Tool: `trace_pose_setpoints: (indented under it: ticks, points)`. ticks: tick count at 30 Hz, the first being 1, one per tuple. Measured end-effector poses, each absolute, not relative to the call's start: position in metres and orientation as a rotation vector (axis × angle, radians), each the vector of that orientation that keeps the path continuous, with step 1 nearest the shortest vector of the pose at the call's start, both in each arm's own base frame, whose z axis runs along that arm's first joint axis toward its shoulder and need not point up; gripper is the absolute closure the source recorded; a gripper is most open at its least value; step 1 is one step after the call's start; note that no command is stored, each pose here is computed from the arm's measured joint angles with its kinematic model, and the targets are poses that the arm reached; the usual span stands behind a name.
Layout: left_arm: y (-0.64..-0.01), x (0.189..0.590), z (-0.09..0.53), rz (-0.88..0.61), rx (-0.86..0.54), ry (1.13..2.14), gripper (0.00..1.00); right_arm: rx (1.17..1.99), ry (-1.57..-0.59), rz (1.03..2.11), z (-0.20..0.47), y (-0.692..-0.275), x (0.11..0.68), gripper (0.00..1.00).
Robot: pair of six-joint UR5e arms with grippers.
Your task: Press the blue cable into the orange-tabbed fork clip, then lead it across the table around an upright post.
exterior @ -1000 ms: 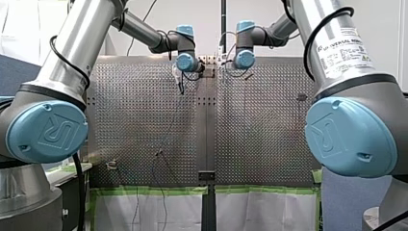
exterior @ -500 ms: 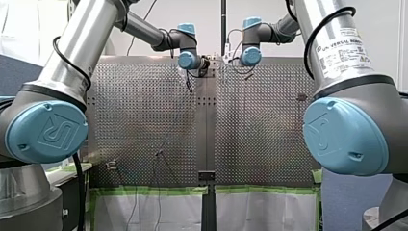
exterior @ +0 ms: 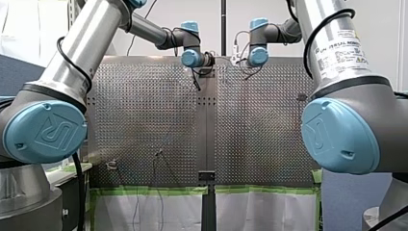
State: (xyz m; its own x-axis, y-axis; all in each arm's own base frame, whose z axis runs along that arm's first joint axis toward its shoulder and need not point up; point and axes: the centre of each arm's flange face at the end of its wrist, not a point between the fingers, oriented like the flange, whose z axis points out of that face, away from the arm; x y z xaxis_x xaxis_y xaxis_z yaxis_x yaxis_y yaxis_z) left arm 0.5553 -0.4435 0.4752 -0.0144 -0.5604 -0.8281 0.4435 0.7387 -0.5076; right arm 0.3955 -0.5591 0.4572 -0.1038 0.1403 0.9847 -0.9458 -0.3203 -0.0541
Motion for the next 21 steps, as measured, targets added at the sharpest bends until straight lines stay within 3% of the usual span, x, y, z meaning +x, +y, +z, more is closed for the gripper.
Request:
trace_pose_setpoints:
  ticks: [13,21]
  points:
    - [-0.451,0.556,0.480,-0.880,-0.115,1.362,0.98,1.263,-1.007,1.543,0.458,-0.570,0.375,1.00]
    - [-0.468,0.565,0.469,-0.899,-0.115,1.406,0.98,1.246,-1.024,1.533,0.460,-0.577,0.362,1.00]
